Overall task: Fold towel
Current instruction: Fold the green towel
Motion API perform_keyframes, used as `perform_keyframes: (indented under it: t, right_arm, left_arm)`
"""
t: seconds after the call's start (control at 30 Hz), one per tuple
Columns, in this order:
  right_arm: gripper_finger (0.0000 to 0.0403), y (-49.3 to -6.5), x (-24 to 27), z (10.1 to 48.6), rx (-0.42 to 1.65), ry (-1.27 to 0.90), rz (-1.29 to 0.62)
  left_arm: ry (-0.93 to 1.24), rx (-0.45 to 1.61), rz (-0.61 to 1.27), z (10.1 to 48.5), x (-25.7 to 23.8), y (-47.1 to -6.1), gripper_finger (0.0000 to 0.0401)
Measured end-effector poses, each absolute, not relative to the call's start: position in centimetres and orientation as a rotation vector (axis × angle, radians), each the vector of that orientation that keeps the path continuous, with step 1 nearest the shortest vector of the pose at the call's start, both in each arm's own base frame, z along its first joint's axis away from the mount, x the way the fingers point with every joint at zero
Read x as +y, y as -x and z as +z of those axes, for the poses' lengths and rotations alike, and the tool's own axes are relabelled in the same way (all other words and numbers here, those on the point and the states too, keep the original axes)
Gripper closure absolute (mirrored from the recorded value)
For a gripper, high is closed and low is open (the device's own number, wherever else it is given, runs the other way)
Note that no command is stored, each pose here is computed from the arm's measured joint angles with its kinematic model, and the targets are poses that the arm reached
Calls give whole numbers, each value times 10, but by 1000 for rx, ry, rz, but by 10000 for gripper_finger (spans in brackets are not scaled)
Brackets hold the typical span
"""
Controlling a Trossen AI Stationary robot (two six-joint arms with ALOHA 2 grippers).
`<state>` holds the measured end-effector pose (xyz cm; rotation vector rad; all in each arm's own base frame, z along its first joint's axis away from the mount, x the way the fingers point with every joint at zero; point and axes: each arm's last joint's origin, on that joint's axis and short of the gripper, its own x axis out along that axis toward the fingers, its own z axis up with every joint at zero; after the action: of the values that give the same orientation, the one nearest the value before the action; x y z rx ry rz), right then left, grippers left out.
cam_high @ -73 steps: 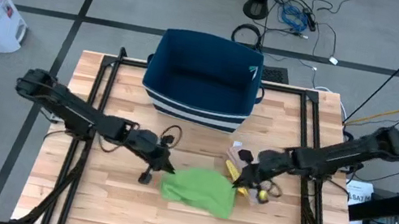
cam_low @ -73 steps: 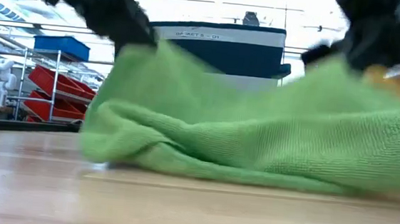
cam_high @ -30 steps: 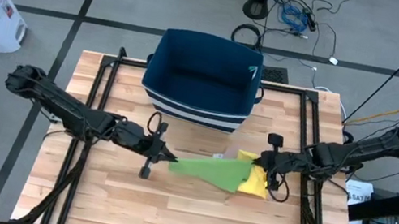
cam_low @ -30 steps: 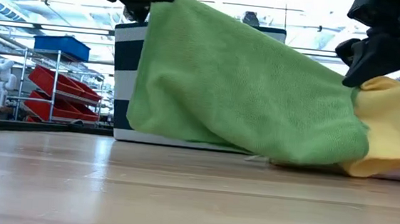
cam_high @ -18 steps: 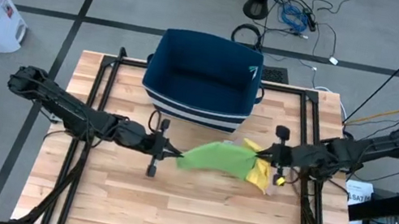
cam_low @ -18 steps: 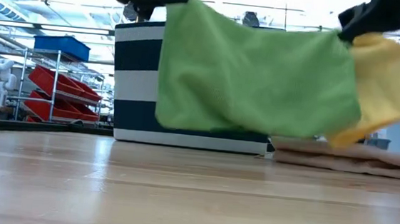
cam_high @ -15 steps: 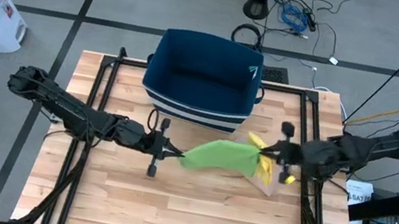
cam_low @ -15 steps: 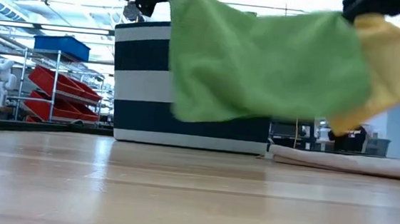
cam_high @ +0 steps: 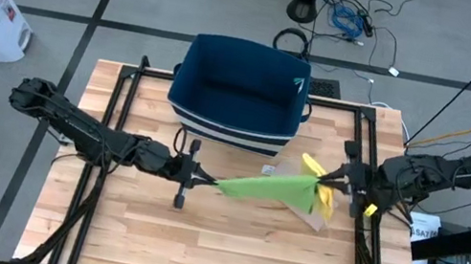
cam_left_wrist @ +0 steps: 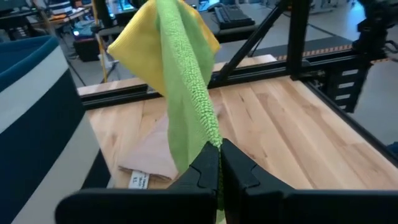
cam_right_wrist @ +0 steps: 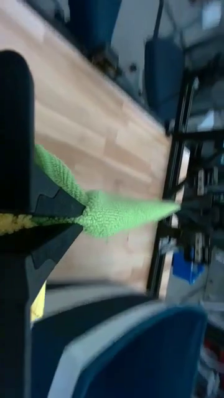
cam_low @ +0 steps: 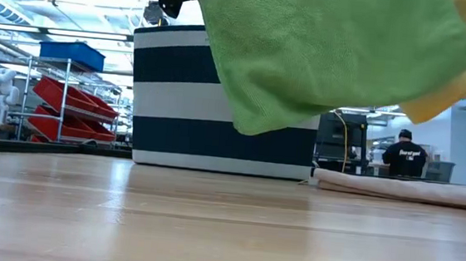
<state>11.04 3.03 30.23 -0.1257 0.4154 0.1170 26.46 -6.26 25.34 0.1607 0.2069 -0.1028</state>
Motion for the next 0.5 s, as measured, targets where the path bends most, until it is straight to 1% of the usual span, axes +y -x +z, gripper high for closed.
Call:
perform_keyframes:
  t: [0.1, 0.27, 0.5]
  right_arm:
    - [394, -112, 33, 302, 424, 91, 170]
    - [394, -113, 33, 298, 468, 35, 174]
    - [392, -105, 30, 283, 649, 42, 134]
  left_arm:
    - [-155, 198, -147, 254, -64, -265, 401]
    - [-145, 175, -175, 256, -65, -265, 401]
    - [-139, 149, -172, 258, -65, -265, 401]
